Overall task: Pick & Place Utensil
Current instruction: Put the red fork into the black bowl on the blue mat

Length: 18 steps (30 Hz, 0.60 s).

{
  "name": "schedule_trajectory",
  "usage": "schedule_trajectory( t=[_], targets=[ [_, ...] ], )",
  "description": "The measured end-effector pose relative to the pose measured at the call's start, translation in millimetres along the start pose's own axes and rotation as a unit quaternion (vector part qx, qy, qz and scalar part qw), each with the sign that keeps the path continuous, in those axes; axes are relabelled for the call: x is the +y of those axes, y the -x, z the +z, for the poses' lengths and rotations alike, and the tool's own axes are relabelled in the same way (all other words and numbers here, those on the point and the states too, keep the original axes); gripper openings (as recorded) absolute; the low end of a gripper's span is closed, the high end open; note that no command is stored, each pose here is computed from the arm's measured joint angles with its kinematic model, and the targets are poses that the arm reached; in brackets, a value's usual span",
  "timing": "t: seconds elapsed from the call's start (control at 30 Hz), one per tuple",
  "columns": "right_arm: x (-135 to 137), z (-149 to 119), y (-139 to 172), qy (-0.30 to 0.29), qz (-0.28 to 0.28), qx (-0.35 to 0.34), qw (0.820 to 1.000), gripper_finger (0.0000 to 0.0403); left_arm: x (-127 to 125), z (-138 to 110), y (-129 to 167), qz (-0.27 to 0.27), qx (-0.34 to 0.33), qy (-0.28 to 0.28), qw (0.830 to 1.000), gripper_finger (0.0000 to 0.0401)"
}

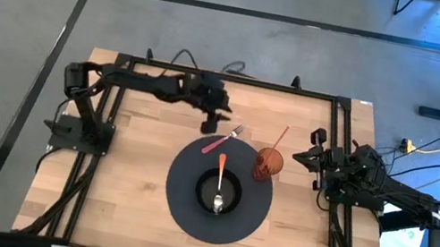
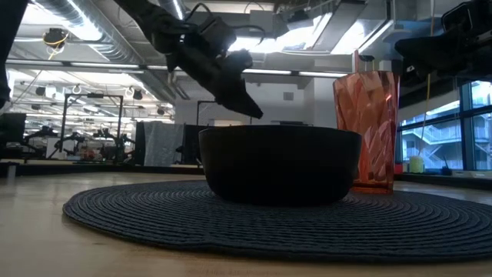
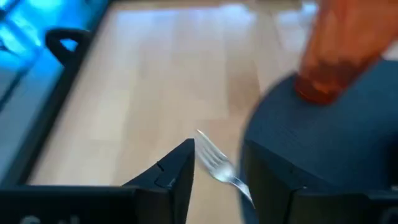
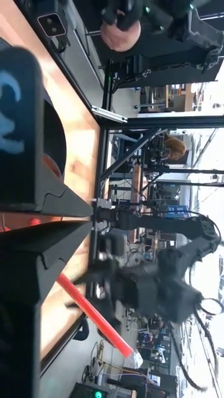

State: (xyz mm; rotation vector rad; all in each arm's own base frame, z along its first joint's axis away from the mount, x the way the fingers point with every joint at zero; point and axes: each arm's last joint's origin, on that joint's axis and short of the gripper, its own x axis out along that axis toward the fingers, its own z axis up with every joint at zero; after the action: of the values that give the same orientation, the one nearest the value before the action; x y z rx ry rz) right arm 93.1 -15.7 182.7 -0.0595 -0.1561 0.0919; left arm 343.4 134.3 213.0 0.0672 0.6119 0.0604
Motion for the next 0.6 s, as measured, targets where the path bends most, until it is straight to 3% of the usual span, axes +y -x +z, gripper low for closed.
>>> schedule_trajectory(
  t=[0.2, 0.33, 0.47, 0.6],
  targets=[
    [0.0, 0.5, 0.0, 0.003, -0.001, -0.002, 1.0, 0.0023, 34.4, 5.1, 12.6, -0.006, -0.029, 0.015, 0.999, 0.0102],
    [-0.1, 0.5, 0.0, 0.003, -0.001, -0.003, 1.0, 0.0023, 49.8, -3.1, 16.5, -0.015, -0.009, 0.038, 0.999, 0.0082],
    [-0.1, 0.6, 0.0, 0.006, -0.002, -0.003, 1.0, 0.0023, 42.8, -8.1, 17.0, -0.084, 0.007, 0.025, 0.996, 0.0064],
    [-0.1, 0.6, 0.0, 0.034, -0.002, -0.003, 0.999, 0.0023, 21.9, -10.8, 6.4, -0.095, 0.045, -0.041, 0.994, 0.0046]
  ],
)
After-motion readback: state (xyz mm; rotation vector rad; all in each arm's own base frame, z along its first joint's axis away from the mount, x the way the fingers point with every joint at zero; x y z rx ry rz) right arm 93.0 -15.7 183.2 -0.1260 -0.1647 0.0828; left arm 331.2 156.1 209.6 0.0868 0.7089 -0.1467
